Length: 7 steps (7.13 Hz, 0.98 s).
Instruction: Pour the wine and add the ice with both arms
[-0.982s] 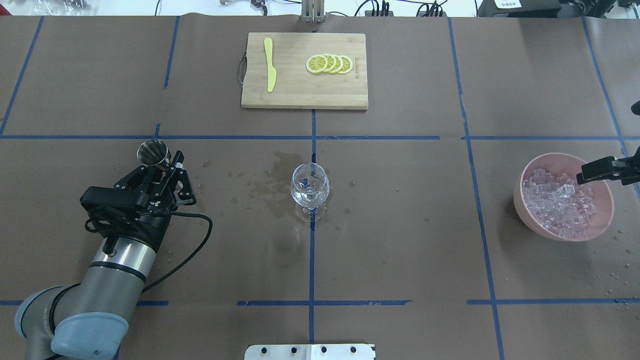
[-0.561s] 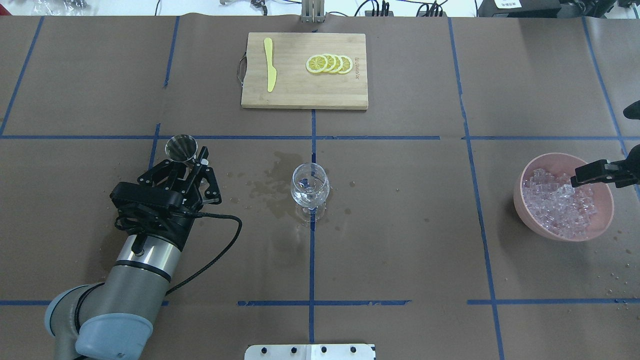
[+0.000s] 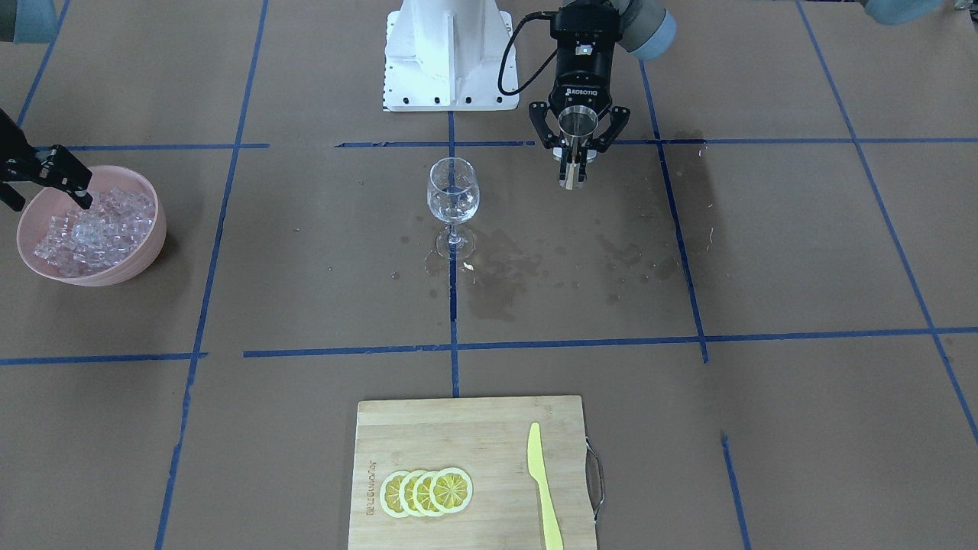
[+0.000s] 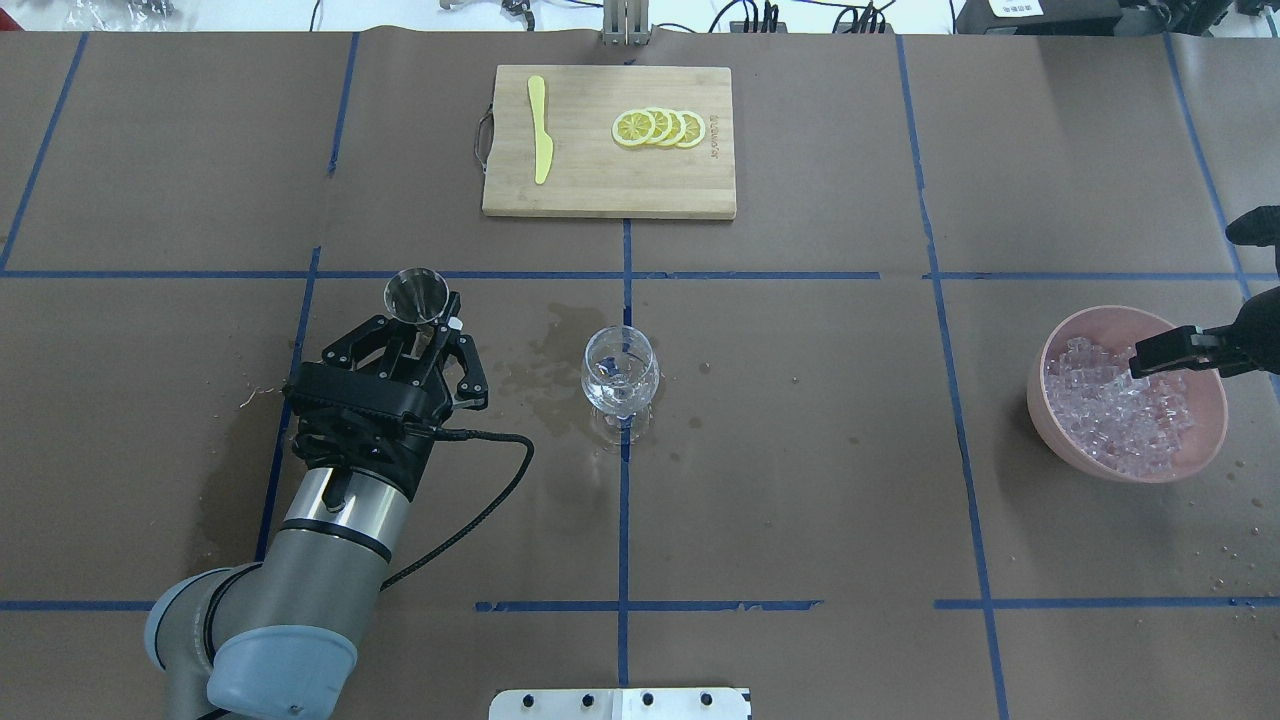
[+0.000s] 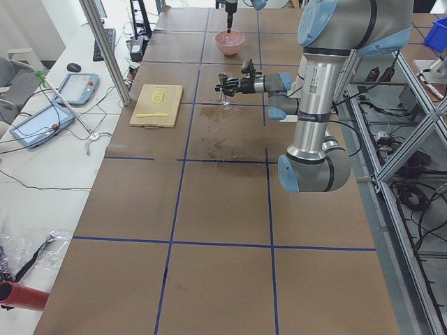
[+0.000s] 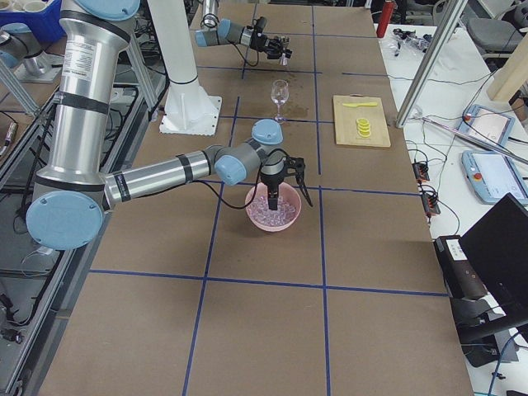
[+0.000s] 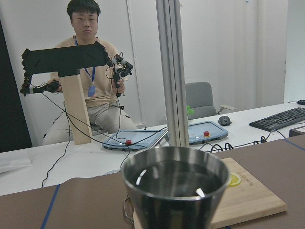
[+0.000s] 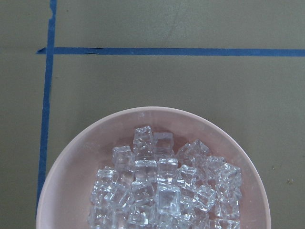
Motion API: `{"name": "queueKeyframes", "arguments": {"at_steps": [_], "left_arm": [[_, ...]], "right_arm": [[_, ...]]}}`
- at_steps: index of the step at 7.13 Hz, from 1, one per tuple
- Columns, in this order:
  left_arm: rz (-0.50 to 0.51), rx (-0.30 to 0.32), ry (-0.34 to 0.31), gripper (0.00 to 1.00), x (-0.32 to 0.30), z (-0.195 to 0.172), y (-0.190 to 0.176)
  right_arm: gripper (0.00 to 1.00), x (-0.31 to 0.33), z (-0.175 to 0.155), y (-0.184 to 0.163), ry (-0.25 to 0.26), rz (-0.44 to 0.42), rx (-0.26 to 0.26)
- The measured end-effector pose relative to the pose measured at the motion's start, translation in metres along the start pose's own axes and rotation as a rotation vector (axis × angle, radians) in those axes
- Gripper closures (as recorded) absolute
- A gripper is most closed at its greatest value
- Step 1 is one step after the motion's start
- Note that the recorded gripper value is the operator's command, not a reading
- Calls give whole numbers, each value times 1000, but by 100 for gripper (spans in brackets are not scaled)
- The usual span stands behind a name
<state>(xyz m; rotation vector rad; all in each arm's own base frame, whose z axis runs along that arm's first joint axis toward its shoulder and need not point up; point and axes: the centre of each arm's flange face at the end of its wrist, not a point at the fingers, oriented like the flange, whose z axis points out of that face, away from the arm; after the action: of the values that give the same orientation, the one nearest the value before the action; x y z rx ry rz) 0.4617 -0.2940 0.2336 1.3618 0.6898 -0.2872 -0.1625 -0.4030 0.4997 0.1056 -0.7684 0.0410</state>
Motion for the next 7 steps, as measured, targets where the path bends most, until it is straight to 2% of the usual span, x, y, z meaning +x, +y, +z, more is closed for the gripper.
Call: {"name": "queueKeyframes", "arguments": {"at_steps": [3,5,7], "left_arm": [[21,-4,39,100,35,-9,-10],[72,-20,57,100,55,-14,1],[115,-18,68,100,66,-16,-2]], "right_arm": [[0,3,5,-1,7,2,-5],[0,4,6,-1,9,4,-7],[0,3,6,-1,8,4,-6]]}}
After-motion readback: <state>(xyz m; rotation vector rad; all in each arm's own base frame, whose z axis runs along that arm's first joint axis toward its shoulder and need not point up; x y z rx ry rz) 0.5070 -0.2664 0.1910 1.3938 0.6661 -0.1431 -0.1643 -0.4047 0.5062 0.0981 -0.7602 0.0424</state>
